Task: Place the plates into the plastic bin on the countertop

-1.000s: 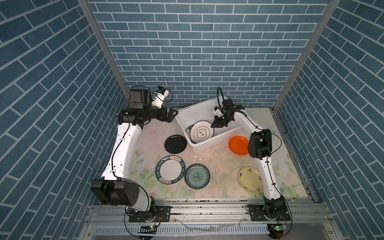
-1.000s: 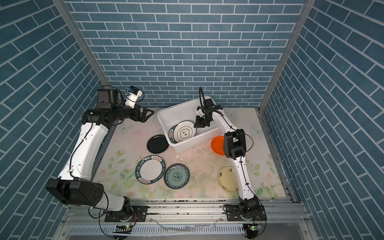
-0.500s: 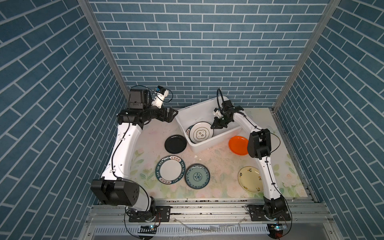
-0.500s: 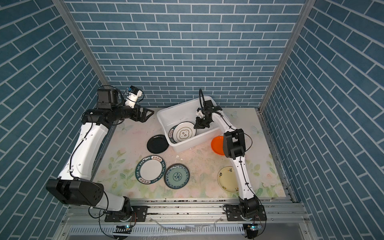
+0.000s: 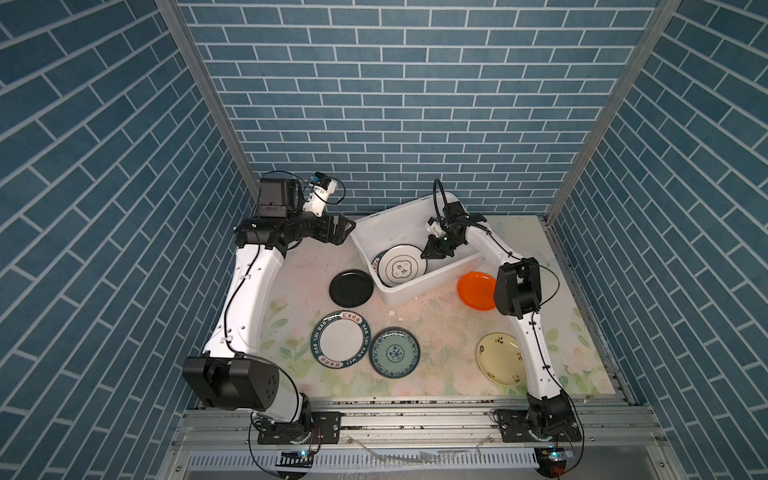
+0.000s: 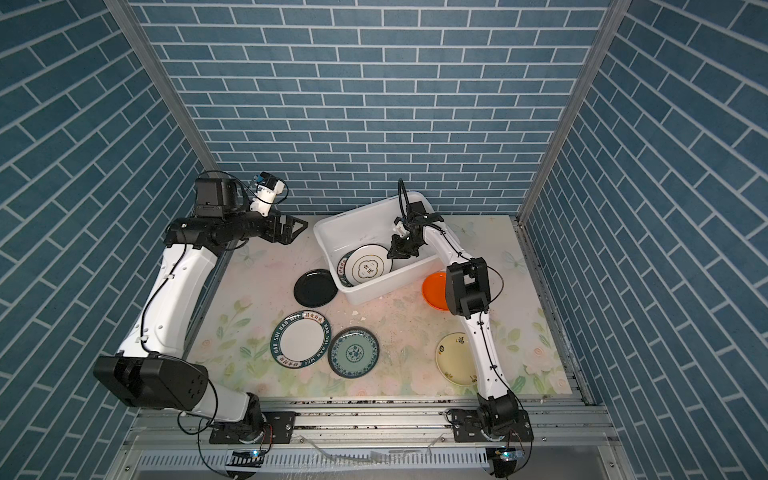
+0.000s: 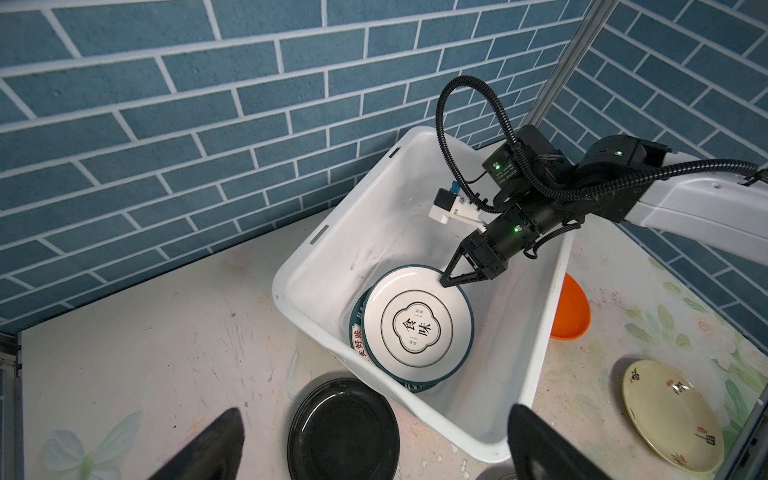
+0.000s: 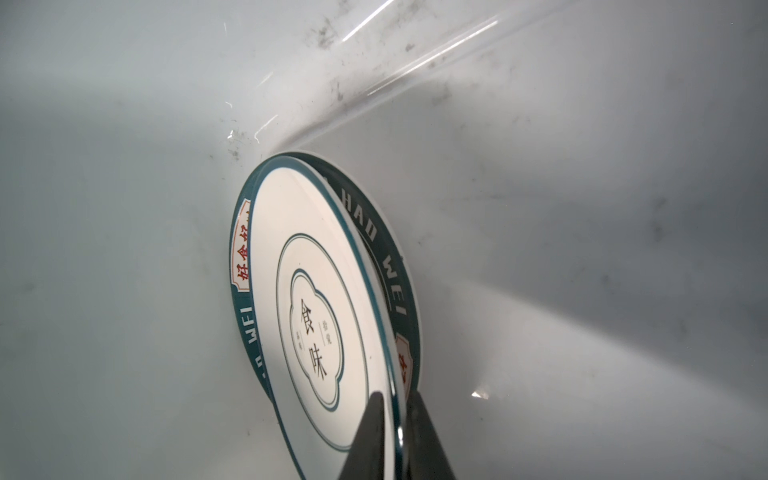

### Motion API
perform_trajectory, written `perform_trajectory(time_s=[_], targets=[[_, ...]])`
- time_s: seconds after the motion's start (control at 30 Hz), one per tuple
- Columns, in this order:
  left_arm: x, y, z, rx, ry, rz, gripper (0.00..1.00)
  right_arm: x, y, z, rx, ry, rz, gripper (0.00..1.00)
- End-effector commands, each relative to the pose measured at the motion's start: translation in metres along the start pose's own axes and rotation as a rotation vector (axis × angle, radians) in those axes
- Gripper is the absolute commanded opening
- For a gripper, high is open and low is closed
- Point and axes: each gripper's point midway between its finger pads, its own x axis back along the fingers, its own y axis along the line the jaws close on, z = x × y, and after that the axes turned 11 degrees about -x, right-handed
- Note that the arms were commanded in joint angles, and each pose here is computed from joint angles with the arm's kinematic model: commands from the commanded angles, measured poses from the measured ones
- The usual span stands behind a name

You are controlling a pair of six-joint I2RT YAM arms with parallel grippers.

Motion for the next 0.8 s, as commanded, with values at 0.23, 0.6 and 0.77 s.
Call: perform_trajectory(time_s=[0.23,0.6,0.77], targets=[[-0.0069,0.0051,0.0040,0.021,0.006,0.012,1.00,-0.0101,-0.0092,0.0064,-0.006,0.028,0.023,0.20],[-0.0101,0.0104,0.0037,0.033,0.006,0.014,1.00,-0.0091,-0.0083,0.0046,-0.007,0.022,0.026,0.23],[-0.0093,0.0117,0.0054,0.034,0.011,0.007,1.00,-0.0077,-0.0053,0.0014,-0.004,0.013,0.020,0.23]])
